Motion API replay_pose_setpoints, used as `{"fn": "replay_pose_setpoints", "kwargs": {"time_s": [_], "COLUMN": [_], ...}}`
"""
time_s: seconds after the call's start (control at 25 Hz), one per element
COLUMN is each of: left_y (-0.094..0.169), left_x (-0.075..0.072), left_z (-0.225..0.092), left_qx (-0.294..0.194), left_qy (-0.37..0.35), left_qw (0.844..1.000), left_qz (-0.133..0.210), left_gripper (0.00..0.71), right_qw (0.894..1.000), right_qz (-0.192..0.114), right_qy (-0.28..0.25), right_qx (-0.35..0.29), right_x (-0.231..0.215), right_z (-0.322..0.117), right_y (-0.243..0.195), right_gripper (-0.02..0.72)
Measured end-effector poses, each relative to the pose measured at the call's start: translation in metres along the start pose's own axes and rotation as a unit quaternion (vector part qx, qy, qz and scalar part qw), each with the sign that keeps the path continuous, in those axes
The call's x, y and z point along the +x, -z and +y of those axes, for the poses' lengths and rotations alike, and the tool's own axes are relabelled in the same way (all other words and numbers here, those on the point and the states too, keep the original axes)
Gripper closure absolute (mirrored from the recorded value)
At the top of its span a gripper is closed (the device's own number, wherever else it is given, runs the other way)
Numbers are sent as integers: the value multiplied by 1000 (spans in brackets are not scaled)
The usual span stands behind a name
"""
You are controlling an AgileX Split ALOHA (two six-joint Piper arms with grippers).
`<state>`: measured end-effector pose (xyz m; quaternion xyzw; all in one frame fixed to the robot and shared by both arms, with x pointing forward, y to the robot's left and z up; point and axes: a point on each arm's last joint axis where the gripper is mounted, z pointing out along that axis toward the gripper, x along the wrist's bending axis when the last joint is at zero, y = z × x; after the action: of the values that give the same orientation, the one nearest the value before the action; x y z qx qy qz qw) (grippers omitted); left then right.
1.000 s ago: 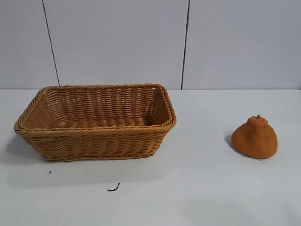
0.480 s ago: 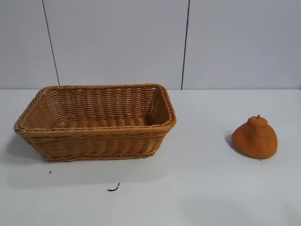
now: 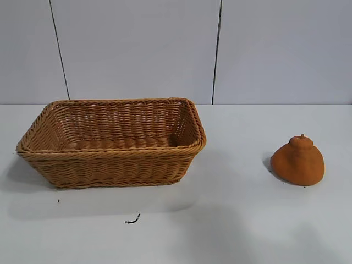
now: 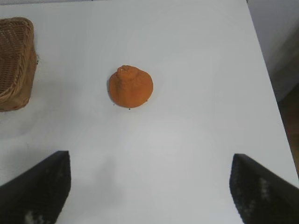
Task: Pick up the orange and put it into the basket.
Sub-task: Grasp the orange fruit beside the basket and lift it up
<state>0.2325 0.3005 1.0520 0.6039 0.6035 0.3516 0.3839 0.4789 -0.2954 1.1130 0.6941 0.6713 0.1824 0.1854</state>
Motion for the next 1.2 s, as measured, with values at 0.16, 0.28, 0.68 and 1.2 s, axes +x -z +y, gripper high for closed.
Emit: {"fn": "replay_pose_setpoints", "kwargs": {"time_s": [0.16,0.28,0.68,1.2], "left_y": [0,0,0,0], "left_x": [0,0,0,0], "left_z": [0,0,0,0], "left_qx": [0,0,0,0], "left_qy": [0,0,0,0], "left_qw": [1000,1000,1000,1000], "left_qz": [0,0,0,0], "left_gripper": [44,44,44,44], "right_qw": [999,998,983,971], "right_qz": [10,12,38,27], "right_qy": [5,4,-14,-26], "right_qx": [41,67,179,237], "right_x": [5,8,17,16], "right_z": [37,58,63,38], "right_y": [-43,-77,-193,-268], "right_gripper": [73,73,73,160]}}
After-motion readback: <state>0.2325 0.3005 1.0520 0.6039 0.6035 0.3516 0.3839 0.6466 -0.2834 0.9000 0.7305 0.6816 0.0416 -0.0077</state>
